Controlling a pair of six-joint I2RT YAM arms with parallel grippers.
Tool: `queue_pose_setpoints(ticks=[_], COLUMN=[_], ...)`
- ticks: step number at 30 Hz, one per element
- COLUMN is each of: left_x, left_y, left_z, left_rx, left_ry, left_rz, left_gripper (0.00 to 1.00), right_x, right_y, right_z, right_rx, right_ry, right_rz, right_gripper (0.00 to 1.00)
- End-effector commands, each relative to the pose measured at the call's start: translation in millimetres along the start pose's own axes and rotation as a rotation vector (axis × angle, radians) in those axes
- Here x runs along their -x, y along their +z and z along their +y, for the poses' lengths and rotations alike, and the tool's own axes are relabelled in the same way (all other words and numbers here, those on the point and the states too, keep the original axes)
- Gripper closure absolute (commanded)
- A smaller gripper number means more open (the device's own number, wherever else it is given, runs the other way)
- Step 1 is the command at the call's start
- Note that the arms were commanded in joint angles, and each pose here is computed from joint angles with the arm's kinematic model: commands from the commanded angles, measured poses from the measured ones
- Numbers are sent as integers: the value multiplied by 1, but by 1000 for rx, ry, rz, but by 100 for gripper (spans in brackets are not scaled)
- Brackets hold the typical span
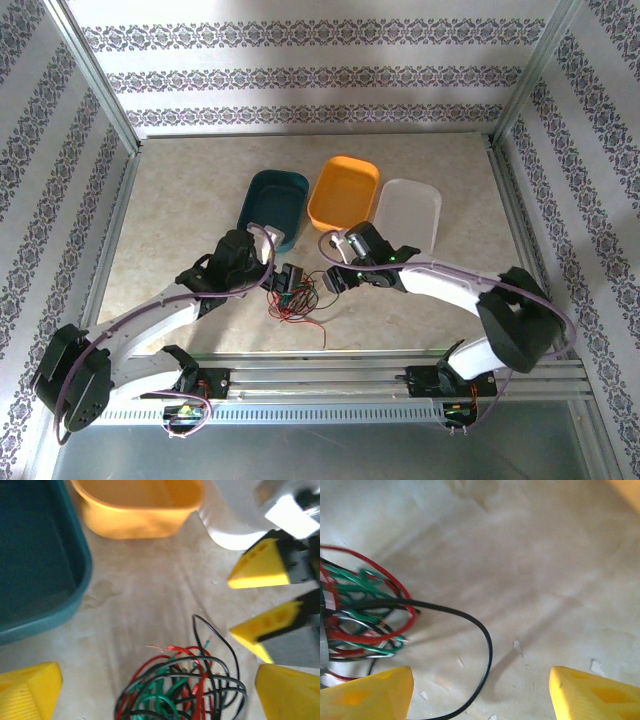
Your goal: Untangle the cables
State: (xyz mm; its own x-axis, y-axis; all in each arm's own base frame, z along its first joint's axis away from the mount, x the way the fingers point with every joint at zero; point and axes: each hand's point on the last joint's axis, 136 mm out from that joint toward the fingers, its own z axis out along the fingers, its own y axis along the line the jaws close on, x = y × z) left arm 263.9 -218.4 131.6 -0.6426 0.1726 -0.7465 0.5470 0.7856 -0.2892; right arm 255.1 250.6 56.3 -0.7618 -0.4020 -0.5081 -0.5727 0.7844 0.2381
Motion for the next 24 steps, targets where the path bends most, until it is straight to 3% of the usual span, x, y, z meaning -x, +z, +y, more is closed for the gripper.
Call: queue_pose_setpoints(ticks=[1, 7, 13, 24], left_x=[-26, -43, -53, -86], left_y=[6, 17, 27, 48], left_z=[-18, -15, 17, 22], left_rx=[-50, 7, 188, 212], left_ry=[63, 96, 78, 96], left_rz=[129, 158, 132, 190], left_gripper=[11, 17, 26, 40], right_x=[4, 5, 8, 15], right_y=[9, 26, 42, 58], right_z=[1, -5, -7, -9], right_rx=[-19, -57, -136, -223], right_ry=[21, 23, -43, -83], right_rz=[26, 48, 74, 63], right_gripper=[29, 30, 33, 51])
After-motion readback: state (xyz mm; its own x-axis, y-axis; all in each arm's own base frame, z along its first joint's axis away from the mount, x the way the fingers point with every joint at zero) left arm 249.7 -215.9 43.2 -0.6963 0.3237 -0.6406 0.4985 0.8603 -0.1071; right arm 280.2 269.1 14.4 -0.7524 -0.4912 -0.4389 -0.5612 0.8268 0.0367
